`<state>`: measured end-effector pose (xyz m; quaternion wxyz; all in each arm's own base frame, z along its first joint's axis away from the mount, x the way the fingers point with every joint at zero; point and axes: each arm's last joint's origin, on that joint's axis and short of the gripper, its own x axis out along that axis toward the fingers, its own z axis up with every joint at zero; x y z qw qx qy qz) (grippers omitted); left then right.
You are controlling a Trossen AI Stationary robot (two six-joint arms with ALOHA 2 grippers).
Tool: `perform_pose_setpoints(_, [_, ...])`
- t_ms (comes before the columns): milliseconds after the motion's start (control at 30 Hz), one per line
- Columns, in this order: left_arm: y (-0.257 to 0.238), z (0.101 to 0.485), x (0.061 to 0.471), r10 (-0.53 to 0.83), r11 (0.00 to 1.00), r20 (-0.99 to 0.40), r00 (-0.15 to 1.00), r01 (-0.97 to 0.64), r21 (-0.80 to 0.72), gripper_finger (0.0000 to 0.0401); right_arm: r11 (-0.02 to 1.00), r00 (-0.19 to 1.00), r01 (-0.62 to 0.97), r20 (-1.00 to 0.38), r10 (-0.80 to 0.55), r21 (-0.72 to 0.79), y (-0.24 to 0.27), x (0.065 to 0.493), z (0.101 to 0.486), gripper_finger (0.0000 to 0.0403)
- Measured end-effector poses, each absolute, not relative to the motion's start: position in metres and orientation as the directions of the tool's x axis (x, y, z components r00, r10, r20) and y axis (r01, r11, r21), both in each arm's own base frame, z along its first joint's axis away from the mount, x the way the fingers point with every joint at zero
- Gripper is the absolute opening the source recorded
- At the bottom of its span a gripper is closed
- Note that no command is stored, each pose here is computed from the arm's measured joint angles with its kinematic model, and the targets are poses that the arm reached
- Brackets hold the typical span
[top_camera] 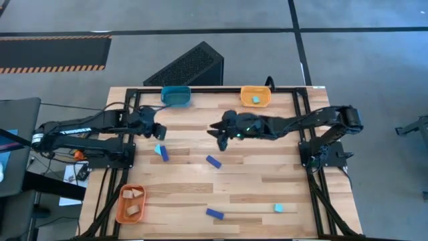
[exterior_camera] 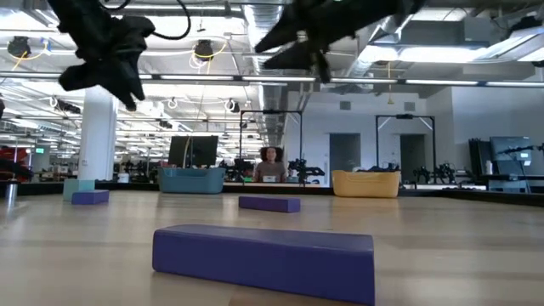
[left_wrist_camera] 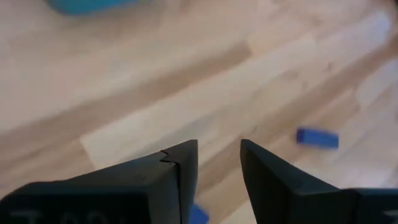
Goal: Sort & place blocks by color
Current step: Put the top light blue block into the yellow bin
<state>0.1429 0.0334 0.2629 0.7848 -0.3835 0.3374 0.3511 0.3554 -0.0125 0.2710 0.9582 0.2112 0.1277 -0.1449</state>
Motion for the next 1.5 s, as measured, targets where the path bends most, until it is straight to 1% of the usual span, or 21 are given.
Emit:
perform_pose_setpoints(33, [0.030, 0.260, 0.142, 0.283, 0.461, -0.808, 0.517, -0.812, -0.358, 0.0111, 0.861, 0.926, 0.336, -0.301, -0.227, 0.383, -0.009, 0.364, 0.271, 0.0179])
perform_pose_setpoints(133, [0.023, 0.243, 0.141, 0.283, 0.440, -0.855, 0.435, -0.851, -0.287, 0.0137, 0.810, 0.914, 0.385, -0.303, -0.269, 0.442, 0.003, 0.379, 0.275, 0.0175])
perform_pose_setpoints(200, [0.020, 0.232, 0.142, 0.288, 0.364, -0.864, 0.413, -0.882, -0.301, 0.0161, 0.772, 0.893, 0.431, -0.342, -0.291, 0.468, 0.013, 0.380, 0.273, 0.0169])
perform_pose_setpoints(233, [0.020, 0.224, 0.142, 0.282, 0.325, -0.880, 0.381, -0.901, -0.287, 0.0174, 0.751, 0.889, 0.444, -0.341, -0.305, 0.488, 0.019, 0.385, 0.273, 0.0165])
perform_pose_setpoints(333, [0.019, 0.205, 0.142, 0.244, 0.263, -0.922, 0.299, -0.936, -0.234, 0.0210, 0.696, 0.831, 0.539, -0.438, -0.344, 0.475, 0.037, 0.376, 0.263, 0.0155])
perform_pose_setpoints(400, [0.019, 0.194, 0.141, 0.229, 0.246, -0.940, 0.255, -0.949, -0.198, 0.0229, 0.651, 0.824, 0.557, -0.443, -0.354, 0.516, 0.049, 0.376, 0.263, 0.0151])
perform_pose_setpoints(467, [0.020, 0.184, 0.141, 0.213, 0.242, -0.956, 0.204, -0.958, -0.151, 0.0244, 0.620, 0.785, 0.604, -0.507, -0.356, 0.500, 0.057, 0.367, 0.259, 0.0149])
perform_pose_setpoints(533, [0.022, 0.175, 0.142, 0.206, 0.233, -0.960, 0.188, -0.963, -0.139, 0.0254, 0.589, 0.770, 0.623, -0.536, -0.346, 0.514, 0.064, 0.365, 0.253, 0.0149])
perform_pose_setpoints(567, [0.023, 0.171, 0.141, 0.204, 0.231, -0.967, 0.156, -0.967, -0.107, 0.0257, 0.573, 0.755, 0.640, -0.557, -0.346, 0.512, 0.065, 0.363, 0.250, 0.0149])
perform_pose_setpoints(733, [0.026, 0.154, 0.143, 0.150, 0.245, -0.980, 0.134, -0.965, -0.094, 0.0261, 0.515, 0.743, 0.659, -0.579, -0.335, 0.547, 0.072, 0.359, 0.248, 0.0152])
perform_pose_setpoints(867, [0.026, 0.147, 0.150, 0.121, 0.286, -0.976, 0.182, -0.948, -0.141, 0.0261, 0.512, 0.746, 0.655, -0.583, -0.321, 0.556, 0.078, 0.358, 0.247, 0.0151])
perform_pose_setpoints(933, [0.026, 0.145, 0.156, 0.096, 0.297, -0.968, 0.233, -0.935, -0.196, 0.0261, 0.516, 0.741, 0.658, -0.592, -0.317, 0.548, 0.080, 0.357, 0.247, 0.0149])
perform_pose_setpoints(967, [0.026, 0.145, 0.156, 0.085, 0.298, -0.968, 0.236, -0.933, -0.202, 0.0261, 0.520, 0.742, 0.656, -0.593, -0.313, 0.547, 0.081, 0.356, 0.246, 0.0148])
perform_pose_setpoints(1100, [0.025, 0.146, 0.154, 0.065, 0.296, -0.970, 0.232, -0.933, -0.203, 0.0261, 0.517, 0.743, 0.655, -0.592, -0.311, 0.551, 0.080, 0.356, 0.247, 0.0146])
perform_pose_setpoints(1267, [0.024, 0.152, 0.149, 0.052, 0.299, -0.981, 0.188, -0.940, -0.164, 0.0261, 0.529, 0.745, 0.645, -0.609, -0.273, 0.552, 0.074, 0.358, 0.247, 0.0148])
perform_pose_setpoints(1367, [0.021, 0.152, 0.147, 0.034, 0.325, -0.987, 0.159, -0.935, -0.140, 0.0261, 0.530, 0.744, 0.644, -0.612, -0.267, 0.552, 0.072, 0.359, 0.247, 0.0146])
perform_pose_setpoints(1500, [0.016, 0.151, 0.148, 0.026, 0.350, -0.986, 0.163, -0.926, -0.144, 0.0255, 0.535, 0.745, 0.641, -0.613, -0.263, 0.550, 0.073, 0.359, 0.247, 0.0144])
